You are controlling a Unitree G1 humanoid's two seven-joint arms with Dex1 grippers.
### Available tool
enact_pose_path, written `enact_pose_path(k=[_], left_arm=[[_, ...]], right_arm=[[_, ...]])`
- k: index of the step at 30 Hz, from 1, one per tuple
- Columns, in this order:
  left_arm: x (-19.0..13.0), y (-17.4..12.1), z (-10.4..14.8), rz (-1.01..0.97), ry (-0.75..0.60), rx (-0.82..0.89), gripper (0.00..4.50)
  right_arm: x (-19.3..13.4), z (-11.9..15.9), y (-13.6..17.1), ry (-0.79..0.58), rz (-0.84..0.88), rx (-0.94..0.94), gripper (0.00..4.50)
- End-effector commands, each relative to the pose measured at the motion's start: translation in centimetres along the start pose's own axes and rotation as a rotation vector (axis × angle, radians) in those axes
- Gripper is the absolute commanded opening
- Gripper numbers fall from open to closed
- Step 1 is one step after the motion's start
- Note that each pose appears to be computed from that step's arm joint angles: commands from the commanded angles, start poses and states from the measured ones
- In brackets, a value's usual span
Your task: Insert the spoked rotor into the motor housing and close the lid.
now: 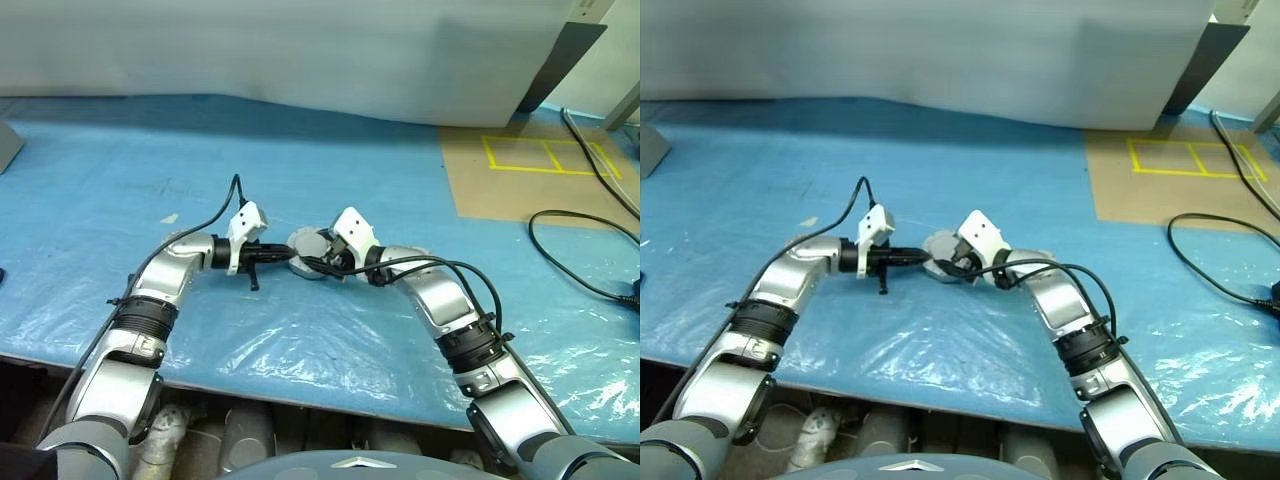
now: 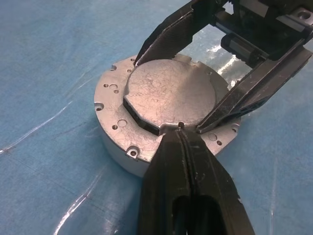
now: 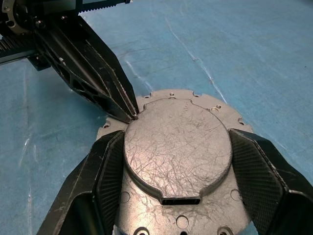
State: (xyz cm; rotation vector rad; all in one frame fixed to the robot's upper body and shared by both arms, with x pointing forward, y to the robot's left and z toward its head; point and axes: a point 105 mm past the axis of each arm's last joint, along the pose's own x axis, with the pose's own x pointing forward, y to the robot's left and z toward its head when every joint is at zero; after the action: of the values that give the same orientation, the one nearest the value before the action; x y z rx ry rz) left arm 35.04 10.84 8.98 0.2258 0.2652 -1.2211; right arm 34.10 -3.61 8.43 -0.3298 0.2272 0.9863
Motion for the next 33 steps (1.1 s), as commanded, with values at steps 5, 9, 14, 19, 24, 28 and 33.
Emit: enact_pose_path(k=[5,9,14,19,24,28,33], left_arm=[[0.6,-0.3,-1.2,-0.004,0.049,0.028,0.00],[0.7,-0.3,-1.2,-0.004,0.049,0.031,0.00],[0.8,-0.2,-1.2,-0.008,0.050,0.036,0.00],[0.7,-0.1,-1.3,-0.005,0.051,0.036,0.00],[0.6,-0.2,-1.4,-0.004,0.056,0.039,0.00],[0.5,-0.1,-1.5,0.000,0.056,0.039,0.00],[0.5,-0.1,-1.5,0.000,0.057,0.041,0.00]], right_arm=[[-0.4,-3.0,1.4,0.080,0.047,0.050,3.29],[-1.1,-1.2,1.6,0.035,0.097,0.081,4.48],[-2.9,2.4,-0.7,-0.109,0.069,0.143,4.48],[-5.3,5.2,-1.7,-0.262,0.068,0.285,4.48],[-6.3,1.1,-2.9,-0.150,0.007,0.561,4.48],[-6.8,-2.4,-1.9,-0.066,0.047,0.818,4.48],[-5.8,-2.2,0.8,-0.069,0.136,0.882,4.48]])
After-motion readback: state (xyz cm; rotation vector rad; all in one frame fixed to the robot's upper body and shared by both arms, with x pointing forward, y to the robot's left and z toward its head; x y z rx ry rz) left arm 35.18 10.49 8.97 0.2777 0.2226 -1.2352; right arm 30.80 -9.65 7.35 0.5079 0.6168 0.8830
